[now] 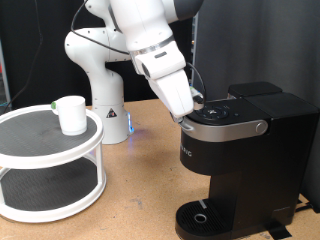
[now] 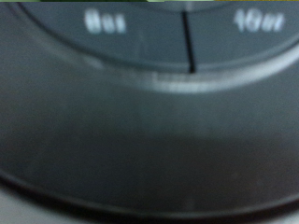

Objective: Make a cup of coffee with the keurig machine

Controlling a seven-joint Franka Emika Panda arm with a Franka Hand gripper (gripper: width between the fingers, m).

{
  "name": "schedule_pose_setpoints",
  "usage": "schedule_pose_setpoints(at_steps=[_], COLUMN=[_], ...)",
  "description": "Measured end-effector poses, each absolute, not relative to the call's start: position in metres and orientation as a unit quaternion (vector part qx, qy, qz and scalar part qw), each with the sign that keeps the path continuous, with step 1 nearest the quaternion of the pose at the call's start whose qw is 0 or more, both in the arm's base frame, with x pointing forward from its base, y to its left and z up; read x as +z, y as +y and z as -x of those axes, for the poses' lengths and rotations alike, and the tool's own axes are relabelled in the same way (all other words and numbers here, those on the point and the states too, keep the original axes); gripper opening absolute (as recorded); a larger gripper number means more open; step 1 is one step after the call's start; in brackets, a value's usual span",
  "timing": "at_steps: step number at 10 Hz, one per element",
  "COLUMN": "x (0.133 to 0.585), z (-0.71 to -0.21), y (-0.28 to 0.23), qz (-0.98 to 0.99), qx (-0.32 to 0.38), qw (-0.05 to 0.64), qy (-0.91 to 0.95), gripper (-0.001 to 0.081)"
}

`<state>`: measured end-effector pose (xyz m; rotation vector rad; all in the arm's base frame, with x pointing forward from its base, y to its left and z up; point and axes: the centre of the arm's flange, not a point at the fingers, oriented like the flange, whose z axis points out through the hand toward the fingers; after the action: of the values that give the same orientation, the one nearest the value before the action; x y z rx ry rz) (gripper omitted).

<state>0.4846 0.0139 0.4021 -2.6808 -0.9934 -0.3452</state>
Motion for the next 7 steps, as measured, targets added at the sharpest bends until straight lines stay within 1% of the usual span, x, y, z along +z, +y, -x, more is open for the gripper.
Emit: schedule_pose_setpoints(at_steps=[5,7], x=[0.4021,0.4012], z=[-0.4853,-0.4841], y=[0.0133,0.0099], qz=[0.919,0.911], qx=[-0.124,-0.136], qw=[0.131,0.143], qy=[-0.350,-0.362], gripper=[0.0004,0.0004])
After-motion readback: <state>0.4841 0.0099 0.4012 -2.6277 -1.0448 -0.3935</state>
